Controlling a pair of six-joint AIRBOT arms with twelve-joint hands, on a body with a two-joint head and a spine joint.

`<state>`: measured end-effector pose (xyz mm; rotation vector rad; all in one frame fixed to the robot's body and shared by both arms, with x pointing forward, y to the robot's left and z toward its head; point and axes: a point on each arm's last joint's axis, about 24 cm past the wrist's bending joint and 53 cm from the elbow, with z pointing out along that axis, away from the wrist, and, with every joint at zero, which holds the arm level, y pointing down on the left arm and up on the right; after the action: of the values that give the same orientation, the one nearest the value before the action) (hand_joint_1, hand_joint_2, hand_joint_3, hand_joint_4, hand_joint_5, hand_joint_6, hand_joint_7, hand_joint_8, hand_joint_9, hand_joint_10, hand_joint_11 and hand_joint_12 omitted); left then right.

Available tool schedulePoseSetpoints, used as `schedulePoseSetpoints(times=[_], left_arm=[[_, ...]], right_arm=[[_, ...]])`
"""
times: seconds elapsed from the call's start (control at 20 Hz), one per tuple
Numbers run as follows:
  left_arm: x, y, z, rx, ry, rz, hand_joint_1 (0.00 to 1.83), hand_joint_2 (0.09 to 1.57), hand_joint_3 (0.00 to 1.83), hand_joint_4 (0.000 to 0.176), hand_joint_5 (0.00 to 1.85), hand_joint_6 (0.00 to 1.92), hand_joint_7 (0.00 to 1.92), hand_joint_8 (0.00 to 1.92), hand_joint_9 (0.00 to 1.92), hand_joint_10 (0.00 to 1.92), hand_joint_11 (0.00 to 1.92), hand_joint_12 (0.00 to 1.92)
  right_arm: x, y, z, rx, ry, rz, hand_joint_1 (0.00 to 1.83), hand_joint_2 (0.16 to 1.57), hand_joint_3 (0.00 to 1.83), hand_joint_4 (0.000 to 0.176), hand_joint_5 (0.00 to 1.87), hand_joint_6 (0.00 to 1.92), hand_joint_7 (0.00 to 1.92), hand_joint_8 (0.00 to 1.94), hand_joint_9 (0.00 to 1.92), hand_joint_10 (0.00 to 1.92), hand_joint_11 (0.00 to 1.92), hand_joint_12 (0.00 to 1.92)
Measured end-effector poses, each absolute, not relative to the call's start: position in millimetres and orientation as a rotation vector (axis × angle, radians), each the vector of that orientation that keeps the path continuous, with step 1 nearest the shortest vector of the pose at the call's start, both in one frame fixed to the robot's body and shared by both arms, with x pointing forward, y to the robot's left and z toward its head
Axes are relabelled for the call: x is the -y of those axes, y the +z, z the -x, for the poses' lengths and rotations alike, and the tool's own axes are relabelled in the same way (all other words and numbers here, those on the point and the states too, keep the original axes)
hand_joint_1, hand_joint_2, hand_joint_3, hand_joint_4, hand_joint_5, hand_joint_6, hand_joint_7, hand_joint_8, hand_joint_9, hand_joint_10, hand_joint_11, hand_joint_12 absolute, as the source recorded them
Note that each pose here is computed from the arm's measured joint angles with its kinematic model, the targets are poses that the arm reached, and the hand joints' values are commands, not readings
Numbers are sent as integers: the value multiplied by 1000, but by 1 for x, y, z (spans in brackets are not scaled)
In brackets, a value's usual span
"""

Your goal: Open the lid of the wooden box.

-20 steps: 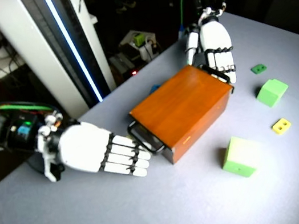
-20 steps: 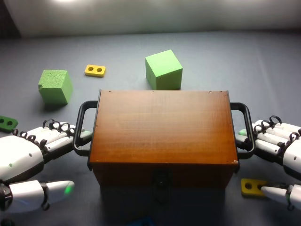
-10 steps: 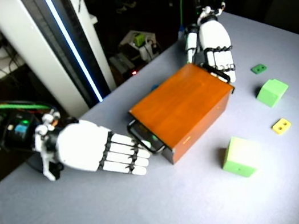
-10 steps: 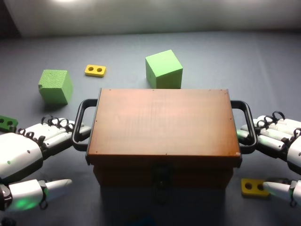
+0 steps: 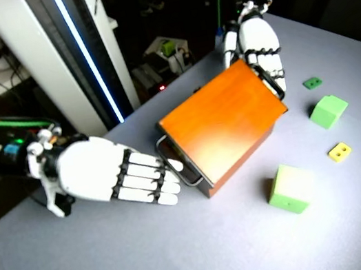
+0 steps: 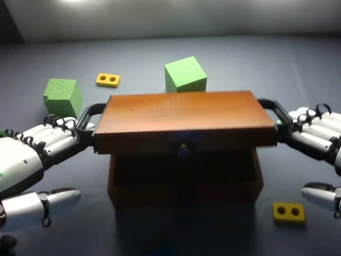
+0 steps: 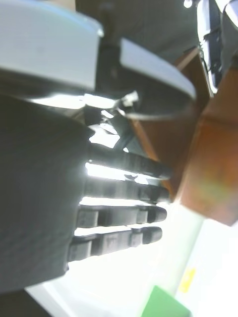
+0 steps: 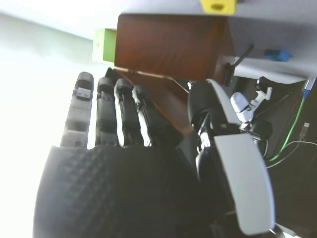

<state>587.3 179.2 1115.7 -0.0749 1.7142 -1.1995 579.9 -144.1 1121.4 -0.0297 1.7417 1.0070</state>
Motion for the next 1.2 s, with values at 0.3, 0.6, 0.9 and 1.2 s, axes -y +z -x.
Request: schedulePoseSetpoints(times=[0.3,0.6,0.9,1.2], left_arm=[[-181,1142,-597,-1627,-1184,42,432,1435,1,0,20,4,0,0,0,0,0,0],[-185,1168,-614,-1532,-1174,31,574,1410,0,0,61,15,0,0,0,0,0,0],[-188,1187,-631,-1449,-1166,48,635,1391,0,64,75,5,0,0,0,0,8,4],[-192,1200,-653,-1396,-1151,96,658,1386,0,0,23,0,0,0,0,0,0,0]], right_arm=[[150,1141,-590,-1669,1004,25,400,1443,0,0,0,0,0,0,0,0,0,0],[159,1165,-605,-1576,986,-3,406,1427,16,0,0,0,0,0,0,0,8,396],[166,1179,-624,-1511,968,-44,732,1431,0,0,0,0,0,0,0,0,0,173],[181,1181,-641,-1489,938,-116,752,1432,0,0,0,0,0,0,0,0,0,790]])
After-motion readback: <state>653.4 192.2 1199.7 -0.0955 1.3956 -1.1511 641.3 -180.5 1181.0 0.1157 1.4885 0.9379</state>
